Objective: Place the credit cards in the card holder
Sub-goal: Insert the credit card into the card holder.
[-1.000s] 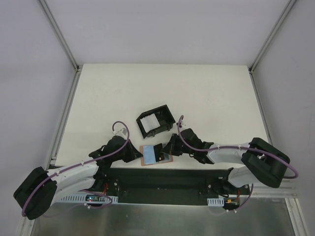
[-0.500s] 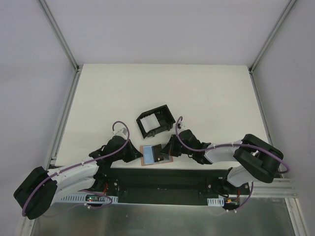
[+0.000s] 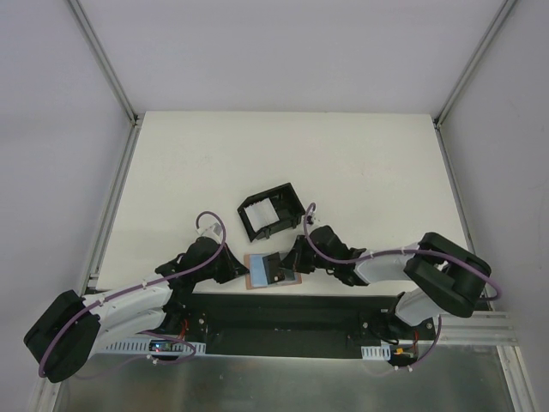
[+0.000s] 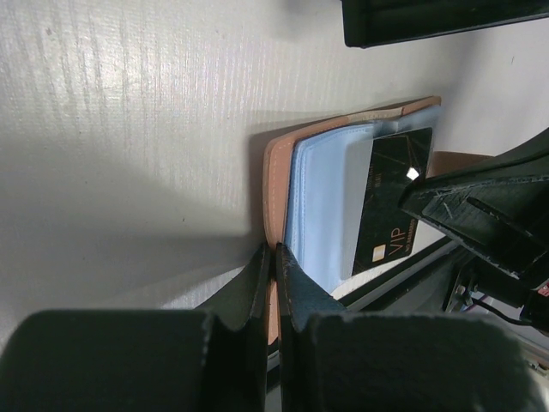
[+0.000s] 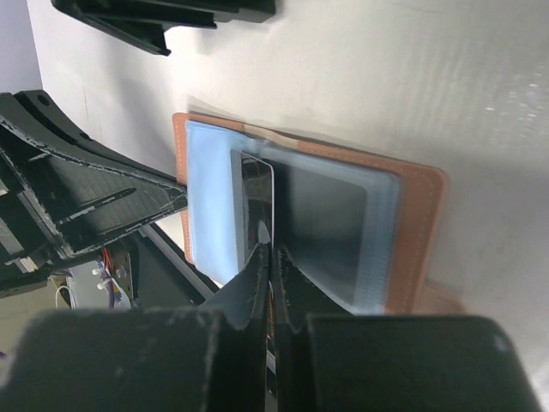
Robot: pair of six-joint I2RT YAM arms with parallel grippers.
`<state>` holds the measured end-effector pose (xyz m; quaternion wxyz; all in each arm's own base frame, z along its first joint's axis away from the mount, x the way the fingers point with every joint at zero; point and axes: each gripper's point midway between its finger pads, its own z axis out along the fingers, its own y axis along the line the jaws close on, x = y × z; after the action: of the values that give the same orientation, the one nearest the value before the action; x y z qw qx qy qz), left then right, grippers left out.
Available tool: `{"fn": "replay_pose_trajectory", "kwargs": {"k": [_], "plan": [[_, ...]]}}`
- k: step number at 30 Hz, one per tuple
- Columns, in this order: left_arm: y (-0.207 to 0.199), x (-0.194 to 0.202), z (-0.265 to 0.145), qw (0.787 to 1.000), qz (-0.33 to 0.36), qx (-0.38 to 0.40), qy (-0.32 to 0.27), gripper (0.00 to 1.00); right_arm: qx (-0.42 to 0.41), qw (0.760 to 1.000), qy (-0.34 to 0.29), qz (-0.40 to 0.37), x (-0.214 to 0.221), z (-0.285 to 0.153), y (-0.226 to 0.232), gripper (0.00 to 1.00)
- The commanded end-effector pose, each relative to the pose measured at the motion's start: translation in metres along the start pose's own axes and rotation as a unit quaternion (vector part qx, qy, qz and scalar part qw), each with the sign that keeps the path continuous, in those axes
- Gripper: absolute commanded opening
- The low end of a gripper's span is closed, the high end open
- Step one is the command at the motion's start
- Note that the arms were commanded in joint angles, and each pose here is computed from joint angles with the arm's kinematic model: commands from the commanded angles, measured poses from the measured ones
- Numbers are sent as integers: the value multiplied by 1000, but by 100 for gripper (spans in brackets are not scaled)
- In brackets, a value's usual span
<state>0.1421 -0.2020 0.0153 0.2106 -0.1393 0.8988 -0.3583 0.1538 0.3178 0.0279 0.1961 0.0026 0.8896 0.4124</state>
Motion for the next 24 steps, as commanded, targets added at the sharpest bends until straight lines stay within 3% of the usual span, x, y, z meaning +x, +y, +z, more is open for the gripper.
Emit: {"fn": "replay_pose_trajectory", "kwargs": {"k": [1, 10, 17, 19, 24], "plan": [[23, 10, 1, 999, -7, -37, 16, 0, 5, 1000, 9, -6, 8, 10, 4, 0], [23, 9, 1, 999, -11, -38, 14, 0, 30, 997, -48, 49, 2, 10, 0, 1], [22, 9, 1, 999, -12, -35, 13, 0, 31, 998, -45, 44, 6, 19, 9, 4], [22, 9, 1, 999, -12, -35, 14, 0, 37, 997, -47, 42, 5, 18, 6, 7], [23, 10, 1, 999, -11, -37, 15, 0, 55, 997, -57, 7, -1, 9, 4, 24]]}}
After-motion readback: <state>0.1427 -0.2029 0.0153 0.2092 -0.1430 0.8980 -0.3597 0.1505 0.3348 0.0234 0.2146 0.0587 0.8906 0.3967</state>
